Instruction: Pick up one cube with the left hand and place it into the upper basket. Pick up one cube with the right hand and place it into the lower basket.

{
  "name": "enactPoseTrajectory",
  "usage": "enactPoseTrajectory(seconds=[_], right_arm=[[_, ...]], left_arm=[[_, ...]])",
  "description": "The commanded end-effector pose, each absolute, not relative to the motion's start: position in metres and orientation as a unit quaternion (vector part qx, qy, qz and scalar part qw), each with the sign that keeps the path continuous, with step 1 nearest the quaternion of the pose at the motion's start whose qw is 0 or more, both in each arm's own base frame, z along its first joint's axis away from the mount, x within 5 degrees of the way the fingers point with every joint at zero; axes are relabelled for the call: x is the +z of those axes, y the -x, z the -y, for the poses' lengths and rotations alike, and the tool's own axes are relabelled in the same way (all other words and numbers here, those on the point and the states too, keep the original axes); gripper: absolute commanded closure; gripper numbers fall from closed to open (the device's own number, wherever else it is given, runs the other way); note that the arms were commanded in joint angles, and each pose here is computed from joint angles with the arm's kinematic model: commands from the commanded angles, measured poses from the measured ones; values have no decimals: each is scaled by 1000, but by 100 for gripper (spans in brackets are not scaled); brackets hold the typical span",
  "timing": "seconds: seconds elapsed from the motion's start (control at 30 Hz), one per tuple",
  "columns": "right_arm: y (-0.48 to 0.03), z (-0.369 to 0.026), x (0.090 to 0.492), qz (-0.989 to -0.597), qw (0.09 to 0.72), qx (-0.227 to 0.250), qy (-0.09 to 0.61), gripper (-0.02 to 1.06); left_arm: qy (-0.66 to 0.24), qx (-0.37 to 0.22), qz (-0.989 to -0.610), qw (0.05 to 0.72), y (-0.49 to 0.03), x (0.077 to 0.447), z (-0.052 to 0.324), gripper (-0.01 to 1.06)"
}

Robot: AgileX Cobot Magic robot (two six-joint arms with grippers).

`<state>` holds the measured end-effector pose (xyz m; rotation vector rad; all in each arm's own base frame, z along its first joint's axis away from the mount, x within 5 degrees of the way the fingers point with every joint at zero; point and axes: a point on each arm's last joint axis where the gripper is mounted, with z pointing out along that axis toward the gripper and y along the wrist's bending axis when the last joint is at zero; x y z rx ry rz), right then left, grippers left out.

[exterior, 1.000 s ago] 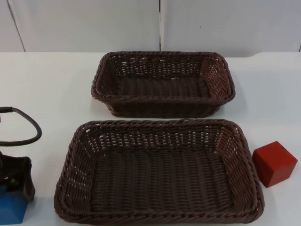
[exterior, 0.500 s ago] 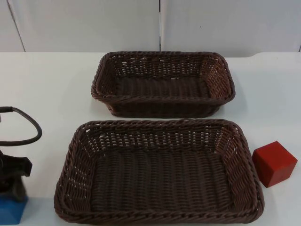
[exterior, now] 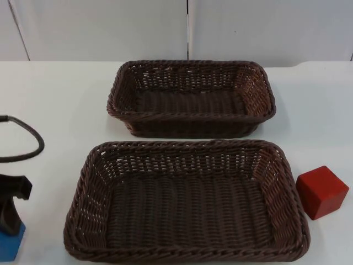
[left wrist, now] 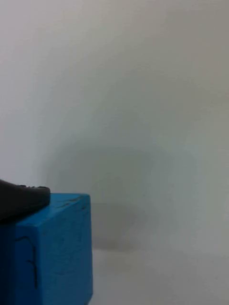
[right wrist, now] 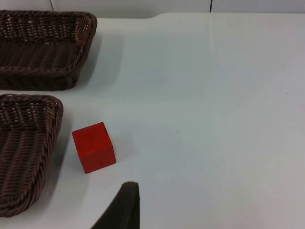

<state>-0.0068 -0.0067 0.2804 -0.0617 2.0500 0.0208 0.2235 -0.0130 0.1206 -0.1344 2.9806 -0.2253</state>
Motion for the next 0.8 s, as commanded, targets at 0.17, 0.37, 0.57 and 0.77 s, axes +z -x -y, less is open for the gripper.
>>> enactPoseTrajectory(seconds=[0.17, 0.37, 0.57, 0.77], right_arm=[[7, 7, 280, -853, 521, 6, 26, -1], [7, 7, 280, -853, 521, 6, 26, -1], [7, 7, 280, -853, 521, 6, 26, -1], [7, 7, 280, -853, 521, 6, 26, -1]], left_arm=[[51, -99, -989, 96, -214, 149, 16, 105], [36, -110, -981, 153, -204, 180, 18, 105], [20, -119, -969, 216, -187, 214, 20, 105], [-10, -108, -952, 287, -167, 242, 19, 105]])
